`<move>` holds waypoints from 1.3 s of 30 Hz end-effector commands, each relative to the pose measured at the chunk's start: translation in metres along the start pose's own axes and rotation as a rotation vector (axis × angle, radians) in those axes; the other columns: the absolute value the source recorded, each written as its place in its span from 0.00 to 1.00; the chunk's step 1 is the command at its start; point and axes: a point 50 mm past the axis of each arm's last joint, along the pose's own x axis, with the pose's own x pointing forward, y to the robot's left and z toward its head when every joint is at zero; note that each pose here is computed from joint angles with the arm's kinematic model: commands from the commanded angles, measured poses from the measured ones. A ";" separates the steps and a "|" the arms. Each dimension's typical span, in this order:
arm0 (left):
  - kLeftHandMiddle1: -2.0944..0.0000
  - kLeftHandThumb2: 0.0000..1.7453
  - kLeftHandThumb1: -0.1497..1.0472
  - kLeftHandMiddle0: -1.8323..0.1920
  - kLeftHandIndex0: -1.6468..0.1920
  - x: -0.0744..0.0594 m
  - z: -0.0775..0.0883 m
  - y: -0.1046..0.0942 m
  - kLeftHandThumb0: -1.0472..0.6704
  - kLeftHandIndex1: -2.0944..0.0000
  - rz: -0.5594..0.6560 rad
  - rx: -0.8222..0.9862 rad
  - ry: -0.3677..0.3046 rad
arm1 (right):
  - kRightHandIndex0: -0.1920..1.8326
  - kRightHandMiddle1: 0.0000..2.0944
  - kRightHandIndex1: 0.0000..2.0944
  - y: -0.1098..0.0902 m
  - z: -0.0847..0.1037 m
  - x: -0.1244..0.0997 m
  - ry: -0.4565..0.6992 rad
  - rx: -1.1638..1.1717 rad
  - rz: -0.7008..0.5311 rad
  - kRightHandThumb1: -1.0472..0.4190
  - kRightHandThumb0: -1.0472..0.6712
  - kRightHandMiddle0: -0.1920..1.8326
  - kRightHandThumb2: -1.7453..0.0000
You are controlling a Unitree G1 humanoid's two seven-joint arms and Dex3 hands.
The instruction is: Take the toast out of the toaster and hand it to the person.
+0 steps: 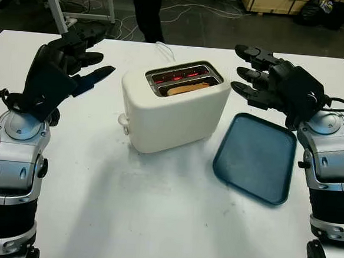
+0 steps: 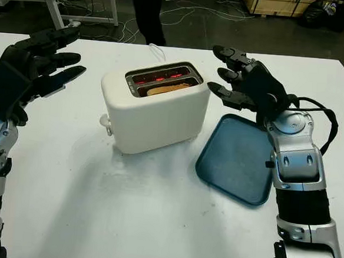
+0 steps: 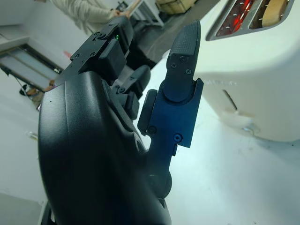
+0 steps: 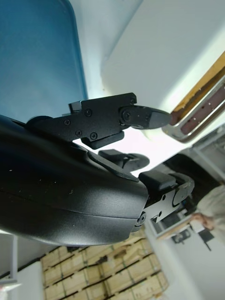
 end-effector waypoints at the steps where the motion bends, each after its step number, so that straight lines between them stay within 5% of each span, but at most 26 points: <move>1: 0.72 0.00 0.89 0.74 0.60 0.004 0.006 0.000 0.33 0.99 -0.006 0.011 -0.024 | 0.24 0.01 0.01 -0.002 0.007 0.002 -0.038 0.003 -0.009 0.09 0.47 0.24 0.80; 39: 0.66 0.00 0.89 0.77 0.59 0.003 0.004 -0.005 0.34 0.99 0.001 0.011 -0.023 | 0.25 0.01 0.02 0.000 0.002 0.002 -0.044 0.050 -0.010 0.09 0.51 0.25 0.82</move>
